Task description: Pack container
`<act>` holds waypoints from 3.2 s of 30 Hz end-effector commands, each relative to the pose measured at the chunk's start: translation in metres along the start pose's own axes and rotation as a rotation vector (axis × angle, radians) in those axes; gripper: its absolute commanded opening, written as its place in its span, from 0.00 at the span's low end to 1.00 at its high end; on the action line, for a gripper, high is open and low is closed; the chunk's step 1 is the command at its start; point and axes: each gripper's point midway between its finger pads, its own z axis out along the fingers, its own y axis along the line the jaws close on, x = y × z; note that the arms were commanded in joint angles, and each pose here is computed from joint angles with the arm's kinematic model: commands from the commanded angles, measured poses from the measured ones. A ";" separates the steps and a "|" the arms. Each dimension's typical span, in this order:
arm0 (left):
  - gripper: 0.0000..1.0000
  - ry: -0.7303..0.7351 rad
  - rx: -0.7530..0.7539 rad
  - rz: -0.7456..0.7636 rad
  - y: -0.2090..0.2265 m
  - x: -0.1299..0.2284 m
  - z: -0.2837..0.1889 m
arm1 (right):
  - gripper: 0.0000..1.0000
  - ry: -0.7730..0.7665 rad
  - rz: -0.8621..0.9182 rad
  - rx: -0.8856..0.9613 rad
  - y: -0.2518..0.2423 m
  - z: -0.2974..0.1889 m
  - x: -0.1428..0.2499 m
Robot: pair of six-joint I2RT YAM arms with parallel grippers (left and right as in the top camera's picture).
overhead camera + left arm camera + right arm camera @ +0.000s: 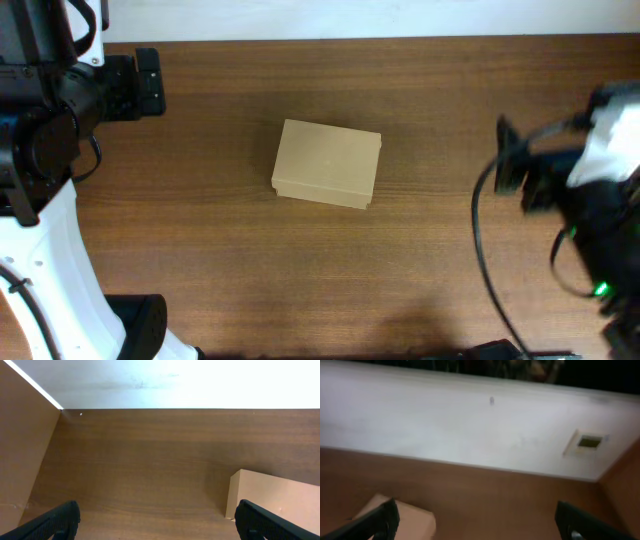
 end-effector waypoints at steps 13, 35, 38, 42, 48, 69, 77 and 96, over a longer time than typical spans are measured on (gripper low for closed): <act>1.00 0.009 -0.012 0.004 0.002 0.001 0.003 | 0.99 0.192 0.069 0.113 -0.014 0.016 0.242; 1.00 0.009 -0.012 0.004 0.002 0.001 0.003 | 0.99 0.226 0.108 0.154 -0.017 0.044 0.343; 1.00 0.009 -0.012 0.004 0.002 0.001 0.003 | 0.99 0.233 0.109 0.153 -0.017 0.045 0.346; 1.00 0.009 -0.012 0.004 0.002 0.001 0.003 | 0.99 0.259 0.109 0.151 -0.016 0.047 0.357; 1.00 0.009 -0.012 0.004 0.002 0.001 0.003 | 0.99 0.266 0.108 0.151 -0.015 0.048 0.361; 1.00 0.009 -0.012 0.004 0.002 0.001 0.003 | 0.99 0.264 0.108 0.151 -0.015 0.048 0.361; 1.00 0.010 -0.011 0.004 0.002 0.001 0.003 | 0.99 0.265 0.109 0.151 -0.015 0.048 0.361; 1.00 -0.103 -0.030 -0.015 0.016 0.092 -0.061 | 0.99 0.264 0.109 0.151 -0.015 0.048 0.361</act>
